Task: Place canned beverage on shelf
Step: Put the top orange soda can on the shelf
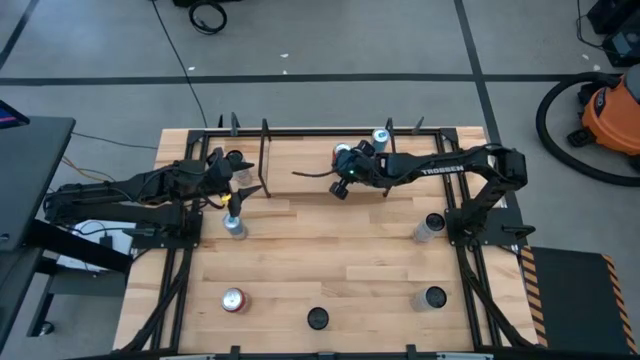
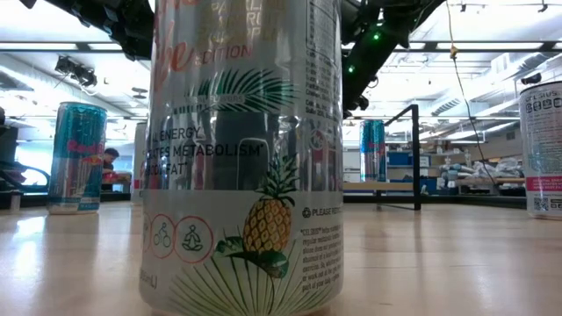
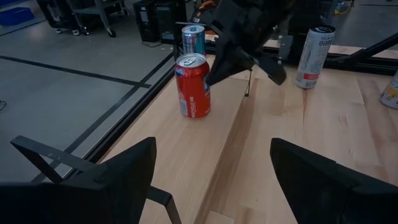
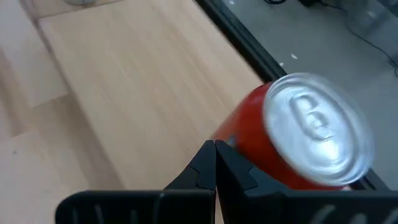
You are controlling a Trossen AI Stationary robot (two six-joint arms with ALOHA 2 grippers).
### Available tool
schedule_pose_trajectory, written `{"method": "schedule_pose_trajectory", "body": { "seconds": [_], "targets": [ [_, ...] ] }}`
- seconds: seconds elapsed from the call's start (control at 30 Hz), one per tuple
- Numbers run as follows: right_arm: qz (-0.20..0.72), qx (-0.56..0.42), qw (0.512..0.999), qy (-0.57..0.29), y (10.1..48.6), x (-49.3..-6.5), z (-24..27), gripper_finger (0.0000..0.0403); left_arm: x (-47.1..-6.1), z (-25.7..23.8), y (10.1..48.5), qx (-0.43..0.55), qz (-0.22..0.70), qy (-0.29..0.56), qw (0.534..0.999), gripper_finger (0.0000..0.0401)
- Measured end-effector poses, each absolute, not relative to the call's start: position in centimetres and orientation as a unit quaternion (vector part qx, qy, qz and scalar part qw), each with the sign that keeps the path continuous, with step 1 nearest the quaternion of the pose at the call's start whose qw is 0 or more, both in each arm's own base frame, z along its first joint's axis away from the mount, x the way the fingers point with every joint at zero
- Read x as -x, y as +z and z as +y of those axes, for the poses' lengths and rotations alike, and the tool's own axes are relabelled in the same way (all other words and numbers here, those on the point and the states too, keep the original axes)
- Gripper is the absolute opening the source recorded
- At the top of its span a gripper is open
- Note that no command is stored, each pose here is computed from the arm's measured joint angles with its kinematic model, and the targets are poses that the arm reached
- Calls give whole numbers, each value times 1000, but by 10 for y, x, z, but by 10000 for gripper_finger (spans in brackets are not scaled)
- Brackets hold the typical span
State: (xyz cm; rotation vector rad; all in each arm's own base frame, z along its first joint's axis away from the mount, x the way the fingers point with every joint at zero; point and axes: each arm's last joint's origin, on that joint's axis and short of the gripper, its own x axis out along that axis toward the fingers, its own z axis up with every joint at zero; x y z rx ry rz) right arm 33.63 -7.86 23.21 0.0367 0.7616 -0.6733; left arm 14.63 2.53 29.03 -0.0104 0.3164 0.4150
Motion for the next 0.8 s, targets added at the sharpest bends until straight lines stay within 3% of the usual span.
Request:
{"method": "schedule_pose_trajectory", "body": {
  "seconds": [0.8],
  "targets": [
    [344, -48, 865, -363, 235, -330, -110, 7, -146, 25, 290, 5, 156, 205, 966, 318]
  ]
}}
